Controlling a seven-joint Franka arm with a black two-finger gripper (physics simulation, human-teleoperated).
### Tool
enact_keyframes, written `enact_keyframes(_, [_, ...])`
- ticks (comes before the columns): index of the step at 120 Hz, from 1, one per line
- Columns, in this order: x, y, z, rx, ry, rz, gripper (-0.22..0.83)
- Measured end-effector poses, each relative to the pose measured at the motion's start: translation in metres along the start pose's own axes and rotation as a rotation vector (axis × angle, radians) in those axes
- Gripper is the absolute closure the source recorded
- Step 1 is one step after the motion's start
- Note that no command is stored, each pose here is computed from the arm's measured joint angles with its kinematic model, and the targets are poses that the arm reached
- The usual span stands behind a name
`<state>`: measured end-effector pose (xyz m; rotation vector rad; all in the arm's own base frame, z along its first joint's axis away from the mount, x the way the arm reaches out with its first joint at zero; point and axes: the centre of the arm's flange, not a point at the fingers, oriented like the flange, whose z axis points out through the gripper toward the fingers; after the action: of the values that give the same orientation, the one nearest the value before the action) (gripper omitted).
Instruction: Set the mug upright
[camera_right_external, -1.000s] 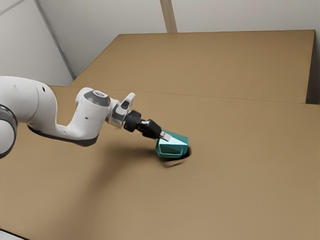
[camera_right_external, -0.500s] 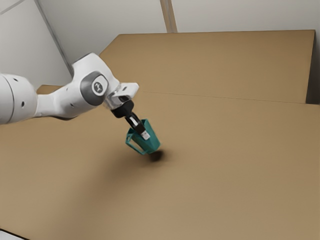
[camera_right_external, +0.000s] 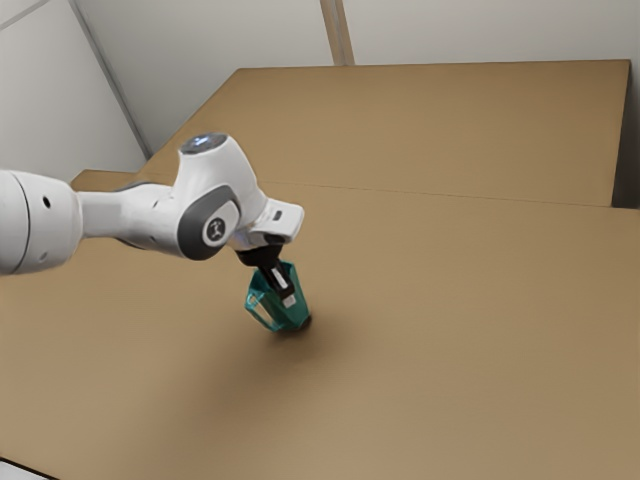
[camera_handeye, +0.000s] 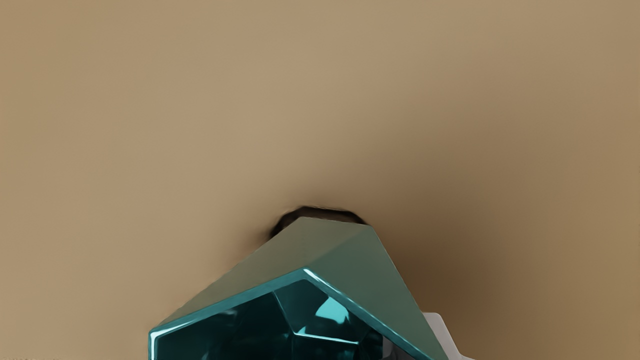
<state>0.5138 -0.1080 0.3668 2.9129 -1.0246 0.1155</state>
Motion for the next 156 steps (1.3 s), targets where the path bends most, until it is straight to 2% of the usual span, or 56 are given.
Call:
enact_keyframes(37, [0.009,0.030,0.014,0.019,-0.020,-0.025,0.78])
enact_keyframes(62, [0.013,0.042,0.015,0.023,-0.022,-0.041,0.35])
enact_keyframes(72, [0.014,0.044,0.014,0.024,-0.020,-0.049,0.23])
enact_keyframes(84, [0.014,0.045,0.008,0.032,-0.013,-0.058,0.15])
enact_keyframes(95, [0.015,0.040,-0.017,0.057,0.009,-0.079,0.09])
enact_keyframes(111, [0.002,-0.013,-0.072,0.099,0.044,-0.197,0.05])
enact_keyframes(124, [0.001,-0.032,-0.101,0.098,0.057,-0.242,0.03])
enact_keyframes(156, [0.024,-0.051,-0.203,0.095,0.077,-0.337,0.01])
